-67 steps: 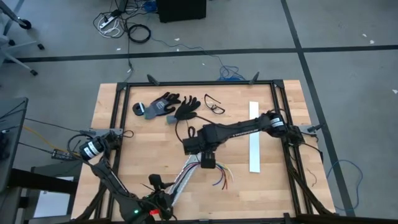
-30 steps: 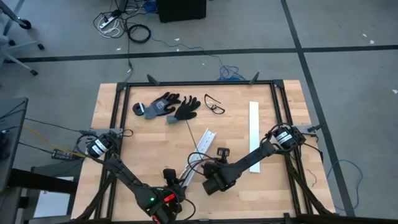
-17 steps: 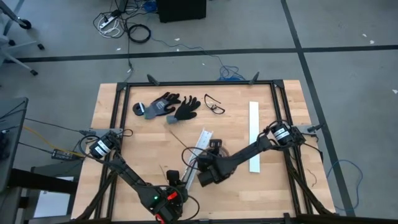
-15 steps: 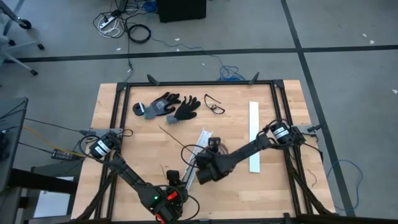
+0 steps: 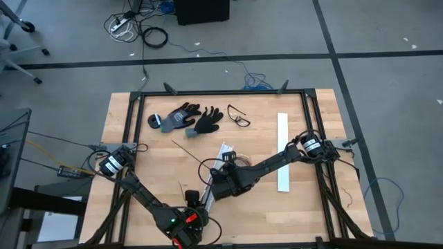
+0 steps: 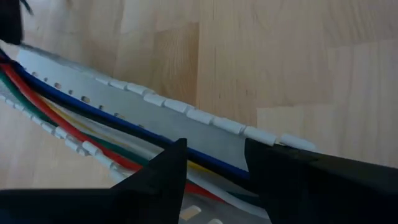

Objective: Ziptie cables
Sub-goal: Put the ziptied cables in a white cable duct

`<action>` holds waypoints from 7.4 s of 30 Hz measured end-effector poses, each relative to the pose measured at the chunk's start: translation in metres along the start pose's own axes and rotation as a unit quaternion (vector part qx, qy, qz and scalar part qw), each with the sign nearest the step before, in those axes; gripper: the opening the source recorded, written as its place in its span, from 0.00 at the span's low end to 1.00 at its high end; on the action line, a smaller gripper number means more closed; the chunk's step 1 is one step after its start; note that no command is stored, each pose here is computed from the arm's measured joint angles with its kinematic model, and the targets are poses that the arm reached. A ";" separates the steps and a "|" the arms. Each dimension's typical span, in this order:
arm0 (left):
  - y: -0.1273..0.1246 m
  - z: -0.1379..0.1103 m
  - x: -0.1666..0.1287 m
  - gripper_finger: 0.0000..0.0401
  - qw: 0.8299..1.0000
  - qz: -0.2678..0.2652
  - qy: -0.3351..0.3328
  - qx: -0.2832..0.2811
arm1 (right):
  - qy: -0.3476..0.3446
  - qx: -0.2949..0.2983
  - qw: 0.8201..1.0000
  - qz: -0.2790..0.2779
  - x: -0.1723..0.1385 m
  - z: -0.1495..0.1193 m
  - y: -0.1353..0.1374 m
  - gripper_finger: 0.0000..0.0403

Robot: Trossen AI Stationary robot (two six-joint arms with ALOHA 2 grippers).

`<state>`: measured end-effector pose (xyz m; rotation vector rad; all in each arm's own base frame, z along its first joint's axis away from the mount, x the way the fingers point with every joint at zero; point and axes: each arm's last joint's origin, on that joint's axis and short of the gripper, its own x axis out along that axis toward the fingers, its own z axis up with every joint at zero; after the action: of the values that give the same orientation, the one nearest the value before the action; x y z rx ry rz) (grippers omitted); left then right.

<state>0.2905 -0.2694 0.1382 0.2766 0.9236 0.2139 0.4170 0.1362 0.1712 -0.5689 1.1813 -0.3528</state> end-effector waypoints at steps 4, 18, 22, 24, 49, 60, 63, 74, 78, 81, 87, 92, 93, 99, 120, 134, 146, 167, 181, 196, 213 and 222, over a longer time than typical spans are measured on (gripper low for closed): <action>-0.002 -0.002 -0.002 0.39 1.000 -0.001 0.000 0.004 | -0.012 -0.009 1.000 0.012 0.013 0.002 -0.005 0.00; -0.010 -0.009 -0.009 0.39 0.999 -0.043 0.029 0.009 | -0.004 -0.017 0.998 0.067 0.013 0.005 -0.020 0.00; -0.011 -0.010 -0.011 0.39 0.997 -0.065 0.044 0.021 | 0.029 -0.032 0.991 0.128 -0.010 -0.006 -0.015 0.00; -0.012 -0.010 -0.011 0.39 0.996 -0.076 0.052 0.023 | 0.045 -0.044 0.988 0.141 -0.024 -0.013 -0.013 0.00; -0.034 -0.024 -0.029 0.39 0.977 -0.181 0.090 0.060 | -0.026 0.076 0.996 0.048 0.029 -0.054 0.019 0.00; -0.036 -0.025 -0.030 0.39 0.971 -0.207 0.103 0.057 | -0.060 0.046 0.997 -0.007 0.029 -0.021 -0.020 0.00; -0.037 -0.025 -0.030 0.39 0.971 -0.208 0.104 0.057 | -0.083 0.051 0.995 -0.001 0.034 -0.014 -0.028 0.00; -0.037 -0.025 -0.030 0.39 0.969 -0.213 0.108 0.058 | -0.087 0.054 0.995 -0.006 0.060 -0.010 -0.065 0.00; -0.037 -0.025 -0.030 0.39 0.970 -0.212 0.109 0.056 | -0.091 0.067 0.993 0.030 0.067 -0.010 -0.074 0.00; -0.036 -0.025 -0.030 0.39 0.970 -0.209 0.109 0.052 | -0.080 0.077 0.993 0.047 0.069 -0.013 -0.075 0.00; -0.036 -0.025 -0.030 0.39 0.971 -0.207 0.108 0.052 | -0.092 0.085 0.992 0.013 0.047 -0.011 -0.078 0.00; -0.037 -0.025 -0.030 0.39 0.972 -0.204 0.107 0.050 | -0.143 0.098 0.978 0.117 -0.007 -0.014 -0.070 0.00; -0.036 -0.025 -0.030 0.39 0.972 -0.204 0.106 0.050 | -0.150 0.092 0.973 0.150 -0.013 -0.015 -0.063 0.00; -0.037 -0.025 -0.030 0.39 0.972 -0.204 0.105 0.050 | -0.163 0.082 0.950 0.253 -0.015 -0.016 -0.031 0.00; -0.036 -0.024 -0.030 0.39 0.972 -0.205 0.107 0.049 | -0.217 0.092 0.941 0.244 0.018 -0.003 -0.063 0.00; -0.036 -0.024 -0.030 0.39 0.973 -0.200 0.103 0.049 | -0.211 0.095 0.934 0.271 0.056 -0.004 -0.076 0.00; -0.030 -0.023 -0.034 0.39 0.975 -0.166 0.122 0.080 | -0.159 0.085 0.947 0.266 0.075 -0.014 -0.102 0.00; -0.001 -0.029 -0.045 0.39 0.943 -0.022 0.180 0.279 | -0.100 0.057 0.916 0.386 -0.001 -0.015 -0.052 0.00; 0.008 -0.001 -0.061 0.39 0.948 0.058 0.120 0.288 | -0.151 0.060 0.947 0.277 -0.070 -0.023 -0.062 0.00; 0.033 0.008 -0.152 0.39 0.981 0.161 -0.083 0.064 | -0.151 0.088 0.948 0.266 -0.008 -0.040 0.013 0.00; 0.036 0.008 -0.160 0.39 0.976 0.171 -0.125 0.050 | -0.126 0.136 0.982 0.045 0.007 -0.065 0.021 0.00; 0.035 0.008 -0.160 0.39 0.976 0.171 -0.126 0.047 | -0.123 0.139 0.983 0.002 0.008 -0.066 0.010 0.00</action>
<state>0.2005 -0.2850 0.2749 0.5396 0.6314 0.4417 0.3580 0.1250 0.1416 -0.3546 0.8761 -0.4226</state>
